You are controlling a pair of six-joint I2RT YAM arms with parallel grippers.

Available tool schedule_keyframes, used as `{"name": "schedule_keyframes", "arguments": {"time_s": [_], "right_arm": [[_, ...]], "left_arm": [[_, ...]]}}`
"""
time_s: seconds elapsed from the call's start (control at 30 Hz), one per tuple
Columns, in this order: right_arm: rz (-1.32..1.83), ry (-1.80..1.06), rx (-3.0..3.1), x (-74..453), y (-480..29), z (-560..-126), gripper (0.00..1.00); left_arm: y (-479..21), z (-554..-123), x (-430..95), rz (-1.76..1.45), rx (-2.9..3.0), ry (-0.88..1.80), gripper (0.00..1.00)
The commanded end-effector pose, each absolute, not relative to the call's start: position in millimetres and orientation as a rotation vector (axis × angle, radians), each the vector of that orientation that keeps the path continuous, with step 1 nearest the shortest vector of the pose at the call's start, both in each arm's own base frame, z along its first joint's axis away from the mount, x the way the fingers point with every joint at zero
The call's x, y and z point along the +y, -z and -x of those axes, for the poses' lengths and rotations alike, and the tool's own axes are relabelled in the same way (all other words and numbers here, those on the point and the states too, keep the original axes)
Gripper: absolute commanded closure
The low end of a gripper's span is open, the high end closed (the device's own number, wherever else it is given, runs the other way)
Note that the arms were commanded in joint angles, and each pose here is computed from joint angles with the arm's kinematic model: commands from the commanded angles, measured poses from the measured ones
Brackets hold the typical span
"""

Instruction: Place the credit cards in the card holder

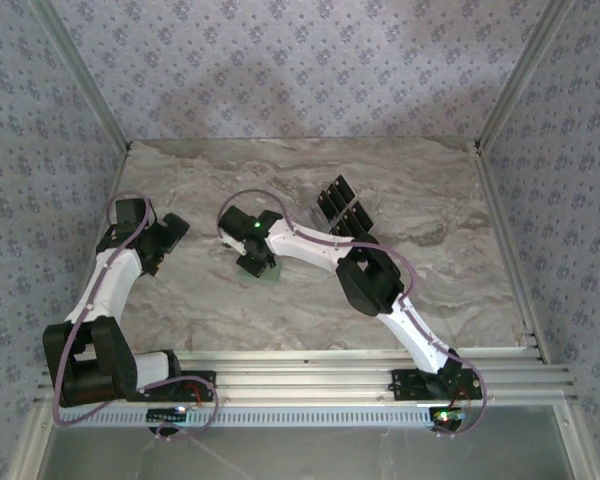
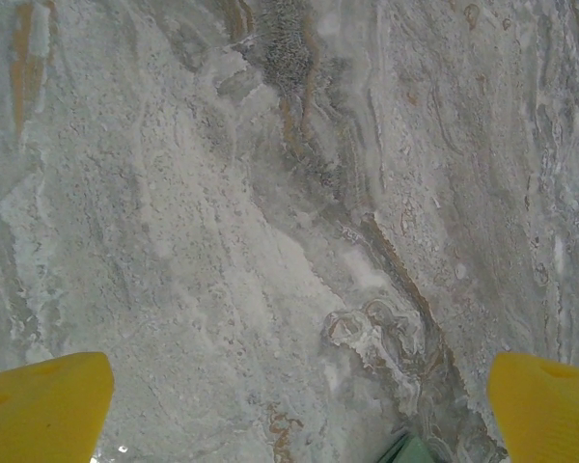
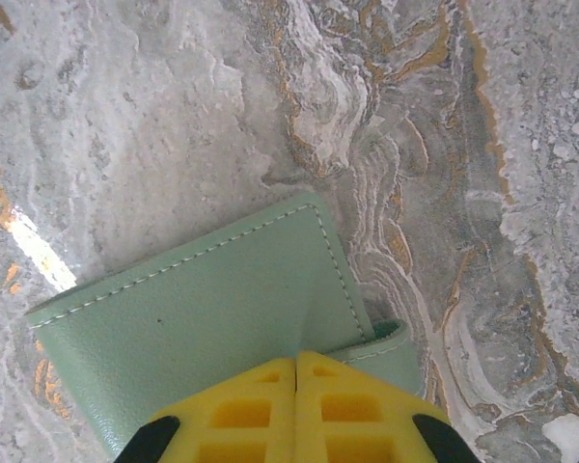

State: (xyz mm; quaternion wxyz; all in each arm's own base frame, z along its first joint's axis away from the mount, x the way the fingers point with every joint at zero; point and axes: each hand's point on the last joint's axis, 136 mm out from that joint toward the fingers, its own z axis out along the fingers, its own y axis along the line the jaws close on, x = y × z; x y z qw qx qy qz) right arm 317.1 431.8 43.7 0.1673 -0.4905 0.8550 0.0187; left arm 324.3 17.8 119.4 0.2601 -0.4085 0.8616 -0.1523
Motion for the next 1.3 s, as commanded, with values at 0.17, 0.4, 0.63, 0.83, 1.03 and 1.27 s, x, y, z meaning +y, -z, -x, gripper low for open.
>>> {"name": "schedule_keyframes", "arguments": {"time_s": [0.17, 0.4, 0.63, 0.83, 1.03, 1.27], "right_arm": [[1.15, -0.226, 2.485, 414, -112, -330, 1.0], [0.902, -0.36, 2.557, 403, -131, -339, 1.0], [0.699, -0.471, 2.598, 393, -138, -344, 1.0], [0.662, -0.491, 2.603, 391, -137, -342, 1.0], [0.656, -0.501, 2.593, 392, -140, -341, 1.0], [0.658, -0.506, 2.588, 392, -141, -338, 1.0]], "left_arm": [[-125, -315, -14, 1.022, 2.37, 0.609, 0.0], [-127, -313, -75, 0.902, 2.346, 0.829, 0.01], [-141, -317, -111, 0.888, 2.182, 0.962, 0.07], [-148, -325, -130, 0.868, 2.139, 1.003, 0.13], [-140, -333, -152, 0.859, 2.156, 1.047, 0.21], [-135, -338, -170, 0.838, 2.168, 1.035, 0.24]]}}
